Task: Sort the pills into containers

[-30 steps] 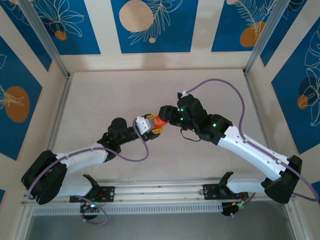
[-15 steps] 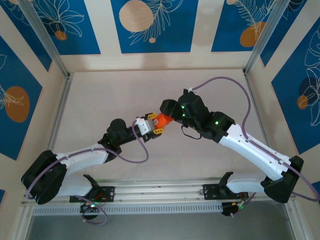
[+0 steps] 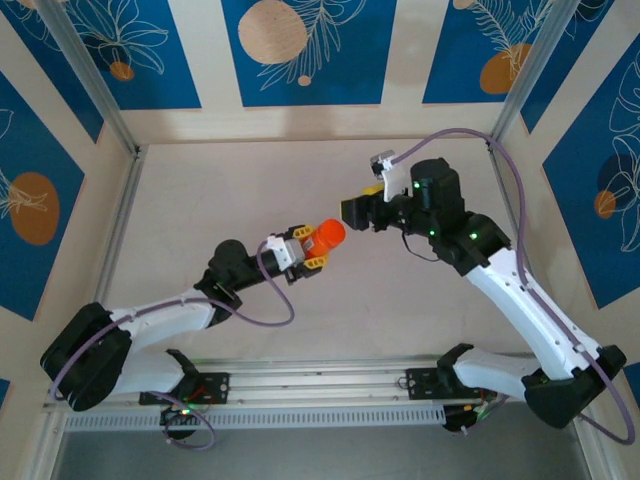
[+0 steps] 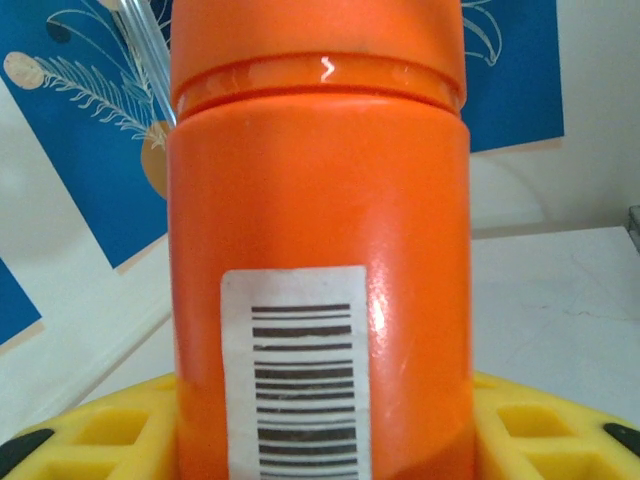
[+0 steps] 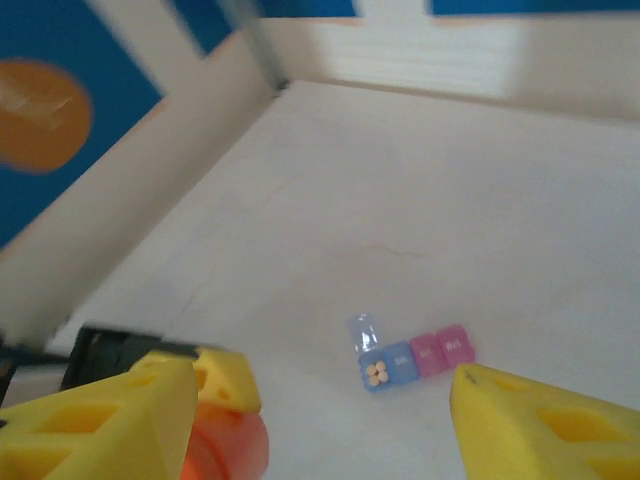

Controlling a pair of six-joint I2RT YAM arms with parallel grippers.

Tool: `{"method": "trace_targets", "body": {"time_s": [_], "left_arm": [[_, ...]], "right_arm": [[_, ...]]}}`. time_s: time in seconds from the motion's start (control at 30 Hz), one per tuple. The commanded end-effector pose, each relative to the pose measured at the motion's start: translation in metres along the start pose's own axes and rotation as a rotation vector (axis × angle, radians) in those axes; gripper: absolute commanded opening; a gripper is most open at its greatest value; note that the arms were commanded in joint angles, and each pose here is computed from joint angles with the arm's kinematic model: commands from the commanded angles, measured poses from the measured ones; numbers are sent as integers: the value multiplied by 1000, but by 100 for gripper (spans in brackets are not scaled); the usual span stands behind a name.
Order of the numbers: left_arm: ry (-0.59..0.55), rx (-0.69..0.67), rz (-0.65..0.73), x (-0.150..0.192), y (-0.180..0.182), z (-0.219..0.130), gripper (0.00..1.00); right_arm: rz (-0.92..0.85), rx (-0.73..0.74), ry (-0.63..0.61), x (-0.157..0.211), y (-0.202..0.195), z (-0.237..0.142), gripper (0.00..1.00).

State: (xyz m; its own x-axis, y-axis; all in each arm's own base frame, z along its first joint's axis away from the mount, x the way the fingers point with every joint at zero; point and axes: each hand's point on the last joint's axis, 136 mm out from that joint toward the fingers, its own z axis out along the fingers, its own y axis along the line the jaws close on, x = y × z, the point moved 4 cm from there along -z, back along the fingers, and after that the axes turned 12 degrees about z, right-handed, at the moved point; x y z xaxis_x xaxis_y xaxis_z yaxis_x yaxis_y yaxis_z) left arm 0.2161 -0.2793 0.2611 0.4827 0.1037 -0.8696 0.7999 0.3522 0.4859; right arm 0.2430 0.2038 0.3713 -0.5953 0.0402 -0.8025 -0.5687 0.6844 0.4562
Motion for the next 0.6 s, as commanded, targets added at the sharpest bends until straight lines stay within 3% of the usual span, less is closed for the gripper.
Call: {"method": "trace_targets", "body": {"time_s": [0.0,0.23,0.57], "left_arm": [[-98,14,-3,-21,1,-6,0],[-130,74,-20,-27,-6,-7,0],[-165,137,-32,-34,-13,-8,0]], "right_arm": [[-405,-395,43,16,50,-26,68],[-658,-650,73,41,68,-36,75],[-777,-700,120,47,60,-16,75]]}}
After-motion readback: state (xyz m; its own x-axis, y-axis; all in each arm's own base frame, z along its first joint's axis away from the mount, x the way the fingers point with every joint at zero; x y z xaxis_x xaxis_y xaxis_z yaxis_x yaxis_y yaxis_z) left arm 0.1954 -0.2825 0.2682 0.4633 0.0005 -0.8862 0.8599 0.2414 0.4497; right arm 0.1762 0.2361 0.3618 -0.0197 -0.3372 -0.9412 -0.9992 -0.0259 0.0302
